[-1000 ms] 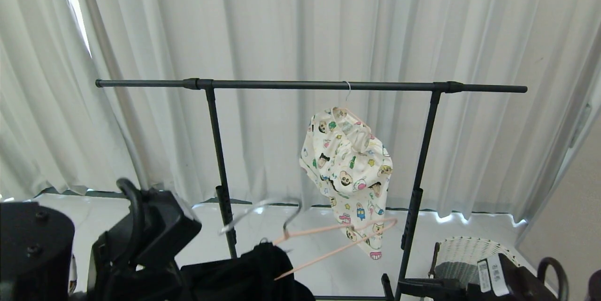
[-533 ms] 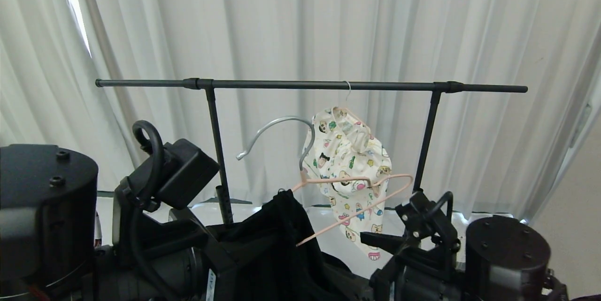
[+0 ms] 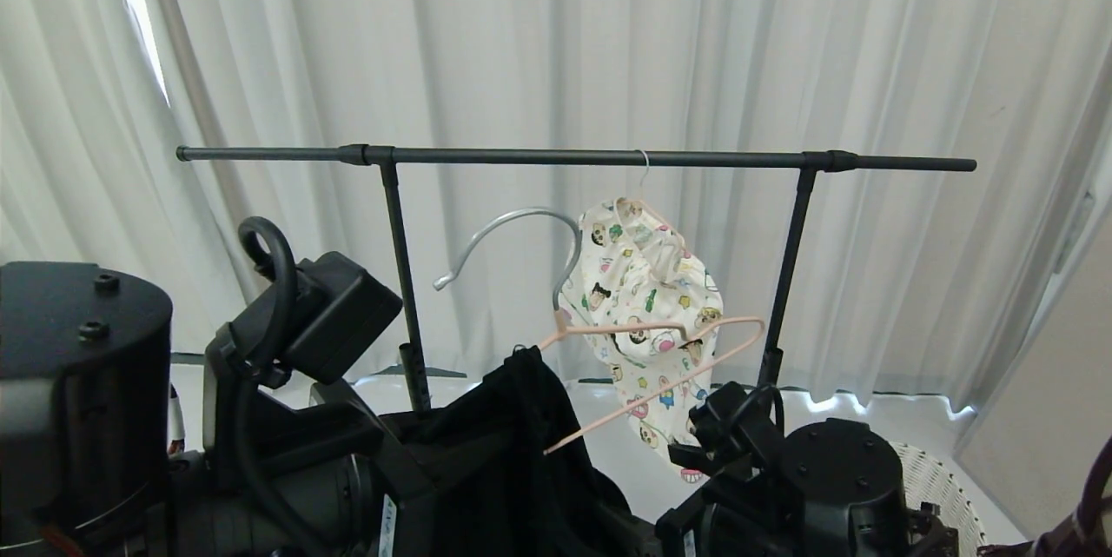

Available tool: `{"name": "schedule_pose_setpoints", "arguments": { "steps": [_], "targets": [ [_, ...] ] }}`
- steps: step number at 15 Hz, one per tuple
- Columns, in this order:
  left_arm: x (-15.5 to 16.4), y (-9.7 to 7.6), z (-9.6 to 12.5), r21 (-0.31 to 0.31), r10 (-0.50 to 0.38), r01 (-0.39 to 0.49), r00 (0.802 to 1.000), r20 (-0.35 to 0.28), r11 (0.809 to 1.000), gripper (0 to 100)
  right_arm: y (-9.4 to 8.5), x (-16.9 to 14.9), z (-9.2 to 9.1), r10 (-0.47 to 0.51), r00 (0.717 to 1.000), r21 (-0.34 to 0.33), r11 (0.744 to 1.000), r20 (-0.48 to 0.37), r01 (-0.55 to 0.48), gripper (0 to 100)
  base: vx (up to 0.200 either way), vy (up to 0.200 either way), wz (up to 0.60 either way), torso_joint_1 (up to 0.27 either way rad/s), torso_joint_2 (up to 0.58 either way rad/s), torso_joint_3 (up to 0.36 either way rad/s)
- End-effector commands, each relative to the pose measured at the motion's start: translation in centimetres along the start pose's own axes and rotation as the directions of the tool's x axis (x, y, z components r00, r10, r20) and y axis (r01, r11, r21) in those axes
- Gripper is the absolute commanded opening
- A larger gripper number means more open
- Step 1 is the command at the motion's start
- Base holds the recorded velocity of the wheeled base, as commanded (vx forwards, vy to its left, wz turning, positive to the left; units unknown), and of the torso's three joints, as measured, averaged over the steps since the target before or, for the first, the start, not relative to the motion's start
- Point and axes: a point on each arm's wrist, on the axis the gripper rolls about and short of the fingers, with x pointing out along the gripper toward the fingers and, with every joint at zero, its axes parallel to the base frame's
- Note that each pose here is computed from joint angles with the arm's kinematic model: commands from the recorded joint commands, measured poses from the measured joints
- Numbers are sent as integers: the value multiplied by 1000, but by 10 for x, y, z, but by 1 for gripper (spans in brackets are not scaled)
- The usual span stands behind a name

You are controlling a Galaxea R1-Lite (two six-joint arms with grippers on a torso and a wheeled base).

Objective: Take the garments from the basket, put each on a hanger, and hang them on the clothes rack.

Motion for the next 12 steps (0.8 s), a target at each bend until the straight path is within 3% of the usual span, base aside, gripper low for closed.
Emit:
{"name": "schedule_pose_setpoints", "arguments": {
  "steps": [1,4,8,10,12],
  "targets": [
    [-1,0,0,-1,1,-1,1000,3,1000,0,-11,1,-3,-39,999,-22,999,-17,38,100,0,0,0,0,0,0],
    [-1,0,-1,1,3,-3,1000,0,1000,0,-35,-5,-7,-119,992,-115,987,-40,114,100,0,0,0,0,0,0],
    [0,2,-4,3,46,-46,999,-7,999,0,-64,-9,-1,-224,974,-164,962,-23,217,100,0,0,0,0,0,0],
    [1,4,-18,10,60,-59,997,-51,998,0,-83,-11,5,-313,950,-203,930,-1,307,100,0,0,0,0,0,0],
    [2,6,-31,21,94,-93,991,-93,995,0,-96,-17,14,-362,932,-199,911,33,361,100,0,0,0,0,0,0]
  ]
}}
